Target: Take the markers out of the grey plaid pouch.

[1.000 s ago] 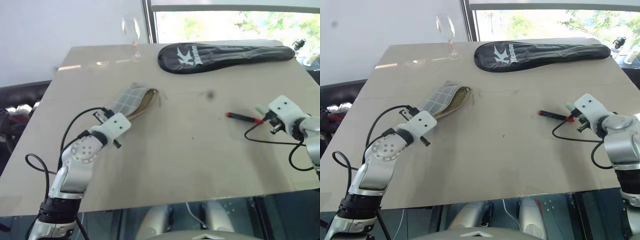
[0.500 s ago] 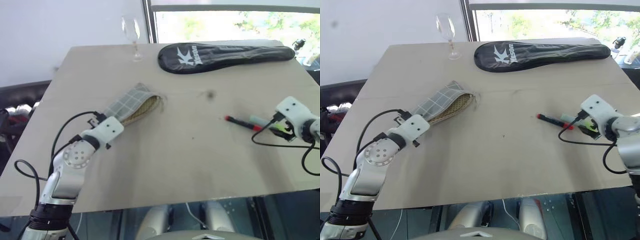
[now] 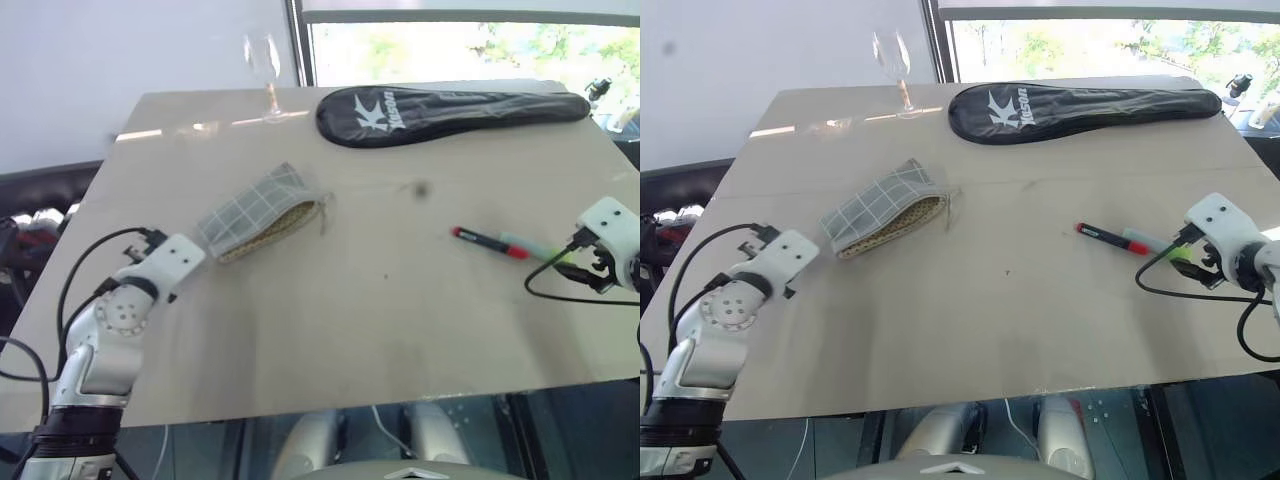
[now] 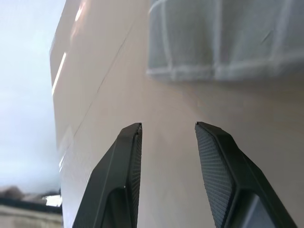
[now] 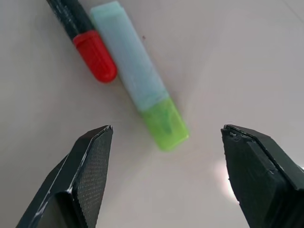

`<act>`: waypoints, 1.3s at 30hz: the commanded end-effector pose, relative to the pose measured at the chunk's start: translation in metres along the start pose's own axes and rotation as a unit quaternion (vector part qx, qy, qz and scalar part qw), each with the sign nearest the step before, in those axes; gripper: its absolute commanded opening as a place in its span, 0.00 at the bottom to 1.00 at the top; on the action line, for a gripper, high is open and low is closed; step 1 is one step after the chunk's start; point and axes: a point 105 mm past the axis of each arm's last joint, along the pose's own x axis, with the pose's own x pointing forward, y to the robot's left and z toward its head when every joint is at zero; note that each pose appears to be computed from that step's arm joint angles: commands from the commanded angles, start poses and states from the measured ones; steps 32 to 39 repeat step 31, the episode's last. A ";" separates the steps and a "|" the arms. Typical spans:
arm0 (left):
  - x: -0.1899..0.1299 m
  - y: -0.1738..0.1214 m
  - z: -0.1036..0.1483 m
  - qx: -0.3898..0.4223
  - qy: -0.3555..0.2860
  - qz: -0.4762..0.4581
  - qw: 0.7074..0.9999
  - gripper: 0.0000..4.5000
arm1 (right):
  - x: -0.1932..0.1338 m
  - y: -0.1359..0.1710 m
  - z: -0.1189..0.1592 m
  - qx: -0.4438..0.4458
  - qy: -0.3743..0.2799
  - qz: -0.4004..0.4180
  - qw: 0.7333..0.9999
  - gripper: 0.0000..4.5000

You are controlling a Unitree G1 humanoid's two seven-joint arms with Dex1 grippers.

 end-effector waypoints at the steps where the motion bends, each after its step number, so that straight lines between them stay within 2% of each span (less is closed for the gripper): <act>1: -0.004 0.017 -0.002 -0.041 -0.012 0.018 0.999 0.40 | -0.012 0.004 0.011 0.008 -0.034 0.018 0.999 0.83; 4: -0.014 0.003 0.013 -0.139 -0.080 -0.039 0.986 0.40 | -0.016 0.029 0.013 0.020 -0.080 0.101 0.991 0.83; 5: -0.020 -0.001 0.019 -0.170 -0.104 -0.060 0.978 0.51 | -0.019 0.037 0.012 0.019 -0.094 0.127 0.987 0.83; 6: -0.028 -0.006 0.023 -0.196 -0.124 -0.084 0.969 0.56 | -0.021 0.045 0.012 0.030 -0.115 0.151 0.981 0.83; 8: -0.043 -0.013 0.027 -0.231 -0.152 -0.122 0.953 0.74 | -0.023 0.055 0.007 0.040 -0.141 0.183 0.972 0.83; 10: -0.057 -0.019 0.030 -0.260 -0.167 -0.151 0.939 0.98 | -0.026 0.065 0.000 0.052 -0.151 0.210 0.964 0.83; 14: -0.087 -0.035 0.040 -0.299 -0.186 -0.225 0.908 0.99 | -0.026 0.075 -0.010 0.074 -0.183 0.232 0.952 0.83; 19: -0.113 -0.054 0.041 -0.344 -0.176 -0.289 0.876 0.99 | -0.022 0.078 -0.027 0.101 -0.211 0.235 0.943 0.83; 23: -0.128 -0.071 0.033 -0.332 -0.157 -0.309 0.877 0.99 | -0.025 0.075 -0.038 0.101 -0.255 0.226 0.935 0.83; 39: -0.134 -0.081 0.026 -0.341 -0.146 -0.321 0.871 0.99 | -0.021 0.069 -0.044 0.093 -0.246 0.230 0.937 0.83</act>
